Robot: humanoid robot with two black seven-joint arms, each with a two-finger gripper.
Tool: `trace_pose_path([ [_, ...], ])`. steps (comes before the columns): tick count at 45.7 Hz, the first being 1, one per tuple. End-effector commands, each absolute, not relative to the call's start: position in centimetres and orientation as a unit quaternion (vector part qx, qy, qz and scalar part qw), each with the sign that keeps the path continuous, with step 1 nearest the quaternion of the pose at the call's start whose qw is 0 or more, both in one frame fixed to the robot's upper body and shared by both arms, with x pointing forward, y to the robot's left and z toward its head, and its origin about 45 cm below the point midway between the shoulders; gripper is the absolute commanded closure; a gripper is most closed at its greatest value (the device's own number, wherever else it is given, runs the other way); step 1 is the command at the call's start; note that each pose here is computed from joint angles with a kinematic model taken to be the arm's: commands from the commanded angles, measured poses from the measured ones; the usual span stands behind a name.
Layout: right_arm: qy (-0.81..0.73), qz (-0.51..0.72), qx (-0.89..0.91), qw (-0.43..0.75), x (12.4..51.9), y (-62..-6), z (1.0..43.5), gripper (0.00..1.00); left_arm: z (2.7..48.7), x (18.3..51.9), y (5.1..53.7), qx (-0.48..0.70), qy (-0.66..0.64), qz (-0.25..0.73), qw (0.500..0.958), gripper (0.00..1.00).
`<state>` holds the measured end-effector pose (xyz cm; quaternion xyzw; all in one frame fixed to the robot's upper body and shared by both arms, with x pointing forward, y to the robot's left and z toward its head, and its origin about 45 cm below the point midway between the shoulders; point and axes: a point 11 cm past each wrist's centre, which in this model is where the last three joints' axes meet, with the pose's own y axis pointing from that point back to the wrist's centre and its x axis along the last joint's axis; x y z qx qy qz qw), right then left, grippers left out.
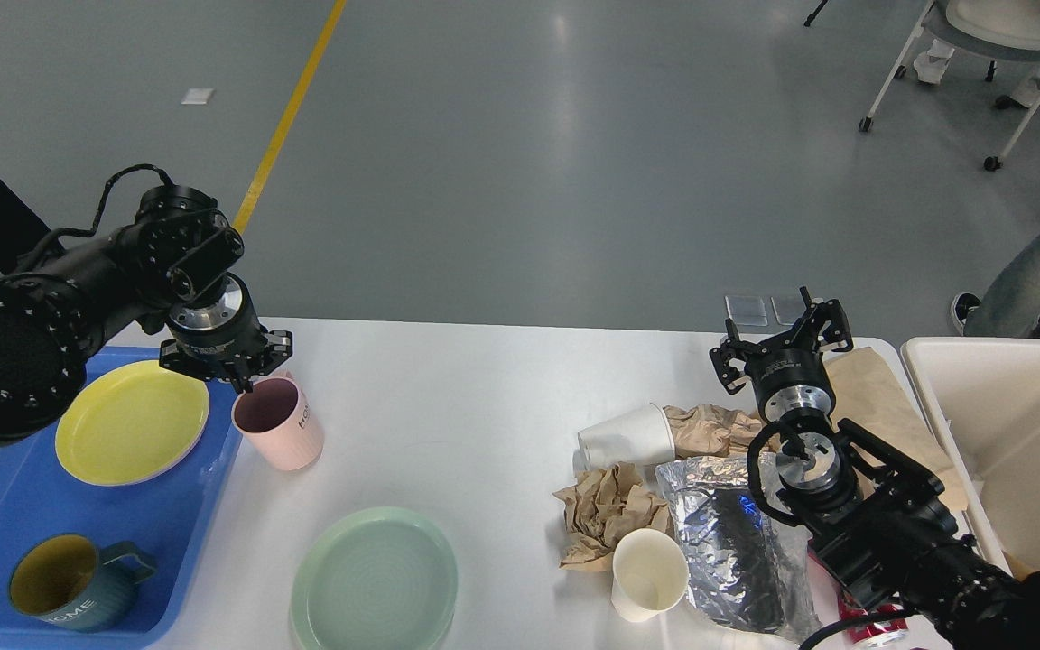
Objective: Tidy desktop
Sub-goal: 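Close the left gripper on the pink cup rim and lift it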
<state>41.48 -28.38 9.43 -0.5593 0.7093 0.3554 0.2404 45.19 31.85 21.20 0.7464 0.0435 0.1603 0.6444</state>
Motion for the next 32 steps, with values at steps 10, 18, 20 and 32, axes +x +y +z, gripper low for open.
trace_pose_path([
  [10, 0.709, 0.356, -0.559, 0.241, 41.5, -28.4, 9.4, 0.00, 23.0, 45.6, 33.4, 0.722, 0.058, 0.187, 0.663, 1.00],
  [18, 0.709, 0.355, -0.559, 0.240, 41.5, -28.4, 9.4, 0.00, 21.2, 44.6, 33.9, 0.730, 0.072, 0.174, 0.657, 0.83],
  [20, 0.709, 0.355, -0.559, 0.240, 41.5, -28.4, 9.4, 0.00, 20.8, 44.4, 34.1, 0.731, 0.075, 0.173, 0.655, 0.75],
  [32, 0.709, 0.355, -0.559, 0.240, 41.5, -28.4, 9.4, 0.00, 19.4, 43.9, 34.7, 0.736, 0.078, 0.184, 0.646, 0.26],
])
